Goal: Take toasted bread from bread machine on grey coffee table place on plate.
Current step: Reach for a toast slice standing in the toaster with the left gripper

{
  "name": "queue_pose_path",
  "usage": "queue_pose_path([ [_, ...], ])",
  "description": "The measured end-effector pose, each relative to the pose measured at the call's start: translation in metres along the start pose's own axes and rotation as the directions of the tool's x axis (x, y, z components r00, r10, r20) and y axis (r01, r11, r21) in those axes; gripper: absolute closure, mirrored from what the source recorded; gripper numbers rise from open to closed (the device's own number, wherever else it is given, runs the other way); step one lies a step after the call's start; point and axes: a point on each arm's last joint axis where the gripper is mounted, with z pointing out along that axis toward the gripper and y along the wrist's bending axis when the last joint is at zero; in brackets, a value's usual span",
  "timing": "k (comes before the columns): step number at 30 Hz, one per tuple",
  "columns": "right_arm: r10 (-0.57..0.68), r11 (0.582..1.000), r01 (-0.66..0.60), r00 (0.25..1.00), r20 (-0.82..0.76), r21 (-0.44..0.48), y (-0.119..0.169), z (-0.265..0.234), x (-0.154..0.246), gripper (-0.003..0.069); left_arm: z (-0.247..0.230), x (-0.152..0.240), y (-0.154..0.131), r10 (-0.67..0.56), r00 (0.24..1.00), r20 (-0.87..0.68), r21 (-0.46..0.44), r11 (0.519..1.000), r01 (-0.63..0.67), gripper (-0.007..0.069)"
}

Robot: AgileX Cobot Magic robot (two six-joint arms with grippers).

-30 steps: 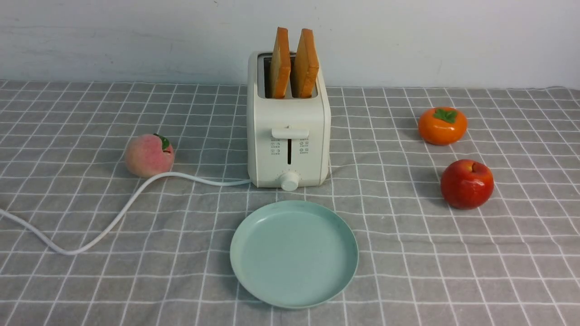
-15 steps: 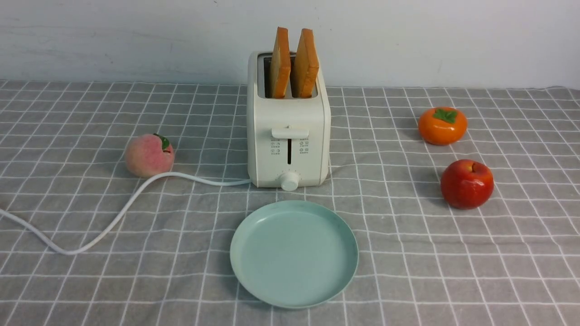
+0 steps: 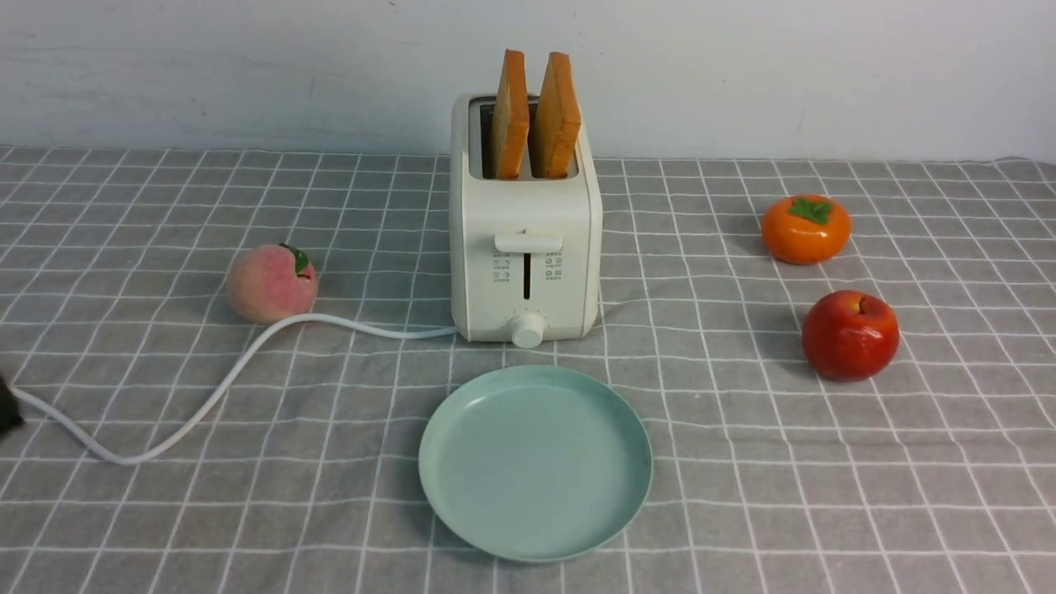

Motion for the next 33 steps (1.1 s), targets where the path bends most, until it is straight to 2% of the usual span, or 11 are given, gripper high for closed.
queue_pose_path([
  [1,-0.008,1.000,0.008,1.000,-0.023,0.006,0.000,0.003,0.000,0.0419,-0.001,-0.001,-0.001,0.001,1.000,0.004,0.003,1.000,-0.001,0.0639],
  [3,-0.061,0.998,0.061,0.972,-0.229,-0.009,0.003,0.023,-0.003,0.0419,0.031,-0.008,0.002,0.043,0.979,-0.199,-0.087,0.994,-0.061,0.0639],
  [6,-0.077,0.997,0.067,0.942,-0.328,-0.044,0.005,0.040,-0.003,0.0431,0.060,-0.016,0.004,0.058,0.946,-0.319,-0.117,0.988,-0.101,0.0639],
  [8,-0.091,0.995,0.072,0.928,-0.363,-0.065,0.006,0.049,-0.004,0.0469,0.077,-0.023,0.003,0.067,0.929,-0.365,-0.121,0.986,-0.118,0.0639],
  [9,-0.116,0.992,0.088,0.914,-0.388,-0.087,0.006,0.058,-0.005,0.0549,0.092,-0.033,-0.004,0.092,0.914,-0.394,-0.107,0.984,-0.145,0.0639],
  [10,-0.127,0.991,0.096,0.910,-0.395,-0.097,0.007,0.060,-0.006,0.0582,0.100,-0.035,-0.007,0.108,0.905,-0.412,-0.100,0.982,-0.162,0.0639],
  [14,-0.148,0.988,0.111,0.890,-0.431,-0.111,0.006,0.073,-0.007,0.0674,0.129,-0.055,-0.041,0.204,0.881,-0.427,-0.042,0.969,-0.245,0.0639],
  [24,-0.140,0.988,0.096,0.883,-0.449,-0.119,0.006,0.084,-0.008,0.0673,0.242,-0.123,-0.125,0.292,0.891,-0.348,-0.088,0.936,-0.342,0.0636],
  [28,-0.138,0.988,0.095,0.889,-0.436,-0.119,0.006,0.084,-0.010,0.0673,0.284,-0.127,-0.136,0.303,0.891,-0.338,-0.080,0.934,-0.348,0.0585],
  [30,-0.138,0.988,0.094,0.890,-0.434,-0.120,0.006,0.084,-0.010,0.0673,0.301,-0.130,-0.142,0.302,0.898,-0.320,-0.064,0.939,-0.339,0.0523],
  [33,-0.138,0.988,0.094,0.891,-0.433,-0.120,0.006,0.084,-0.010,0.0673,0.336,-0.126,-0.142,0.295,0.900,-0.320,-0.054,0.943,-0.328,0.0357],
])
